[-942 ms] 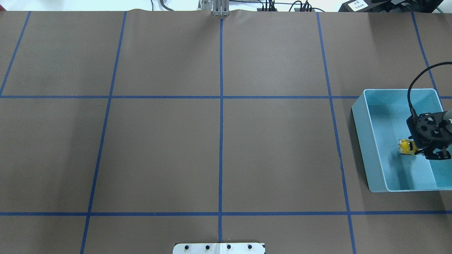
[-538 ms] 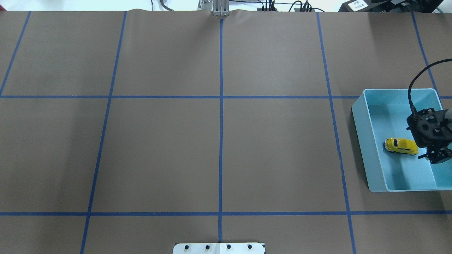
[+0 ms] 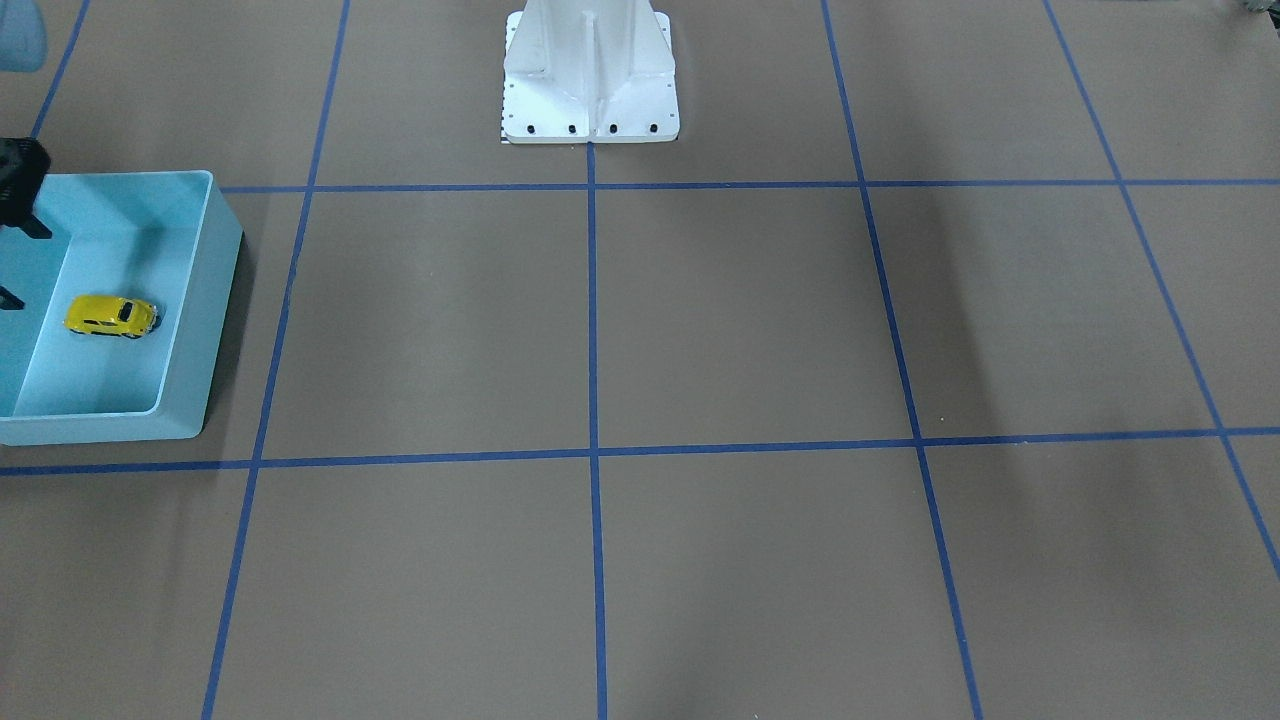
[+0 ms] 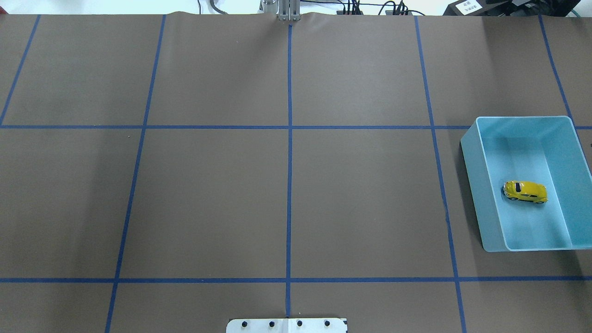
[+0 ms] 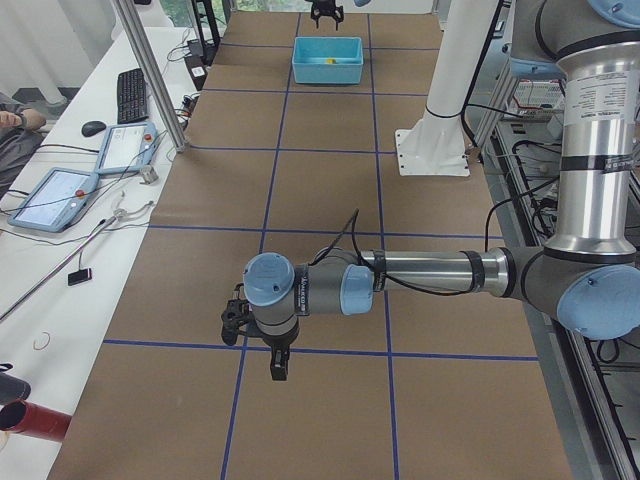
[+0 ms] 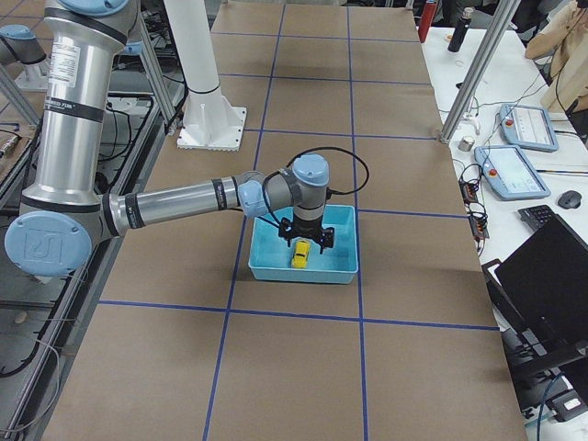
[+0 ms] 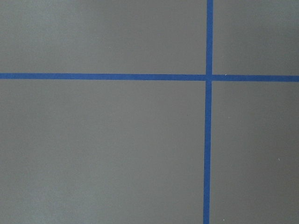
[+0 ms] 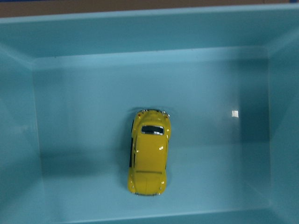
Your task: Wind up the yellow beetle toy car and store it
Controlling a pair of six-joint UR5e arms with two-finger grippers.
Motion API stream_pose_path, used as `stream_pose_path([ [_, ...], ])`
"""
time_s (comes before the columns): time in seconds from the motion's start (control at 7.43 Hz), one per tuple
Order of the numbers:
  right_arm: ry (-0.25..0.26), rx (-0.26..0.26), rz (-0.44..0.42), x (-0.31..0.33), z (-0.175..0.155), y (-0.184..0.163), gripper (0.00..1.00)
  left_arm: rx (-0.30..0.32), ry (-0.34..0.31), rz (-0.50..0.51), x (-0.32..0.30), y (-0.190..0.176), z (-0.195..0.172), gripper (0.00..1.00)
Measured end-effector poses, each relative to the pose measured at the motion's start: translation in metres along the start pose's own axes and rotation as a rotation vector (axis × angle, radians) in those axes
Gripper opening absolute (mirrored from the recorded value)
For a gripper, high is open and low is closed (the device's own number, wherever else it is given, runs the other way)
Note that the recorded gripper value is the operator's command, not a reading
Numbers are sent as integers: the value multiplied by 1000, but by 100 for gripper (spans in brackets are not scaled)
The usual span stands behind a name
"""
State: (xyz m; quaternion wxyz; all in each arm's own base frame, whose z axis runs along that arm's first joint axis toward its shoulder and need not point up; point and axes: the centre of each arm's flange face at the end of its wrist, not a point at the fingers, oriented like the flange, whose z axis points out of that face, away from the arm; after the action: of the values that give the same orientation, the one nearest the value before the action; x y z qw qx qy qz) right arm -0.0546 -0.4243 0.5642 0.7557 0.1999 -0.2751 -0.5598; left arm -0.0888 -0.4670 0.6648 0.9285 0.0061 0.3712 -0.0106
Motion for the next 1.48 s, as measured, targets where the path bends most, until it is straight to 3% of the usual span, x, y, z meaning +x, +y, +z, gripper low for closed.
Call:
stream_pose_path([
  [0.27,11,-15,416,22,-13,77,100,0,0,0,0,0,0,100],
  [0.4,18,-10,674,25,-18,100,100,-1,0,-1,0,0,0,100],
  [0.54,18,-5,879,24,-19,117,100,-1,0,-2,0,0,0,100],
  [0.81,17,3,1112,23,-20,134,100,-1,0,-2,0,0,0,100],
  [1.21,46,47,1654,42,-29,129,100,-1,0,-2,0,0,0,100],
  [1.35,50,56,1751,48,-30,127,100,-1,0,-2,0,0,0,100],
  [1.48,53,69,1781,53,-29,126,100,-1,0,-2,0,0,0,100],
])
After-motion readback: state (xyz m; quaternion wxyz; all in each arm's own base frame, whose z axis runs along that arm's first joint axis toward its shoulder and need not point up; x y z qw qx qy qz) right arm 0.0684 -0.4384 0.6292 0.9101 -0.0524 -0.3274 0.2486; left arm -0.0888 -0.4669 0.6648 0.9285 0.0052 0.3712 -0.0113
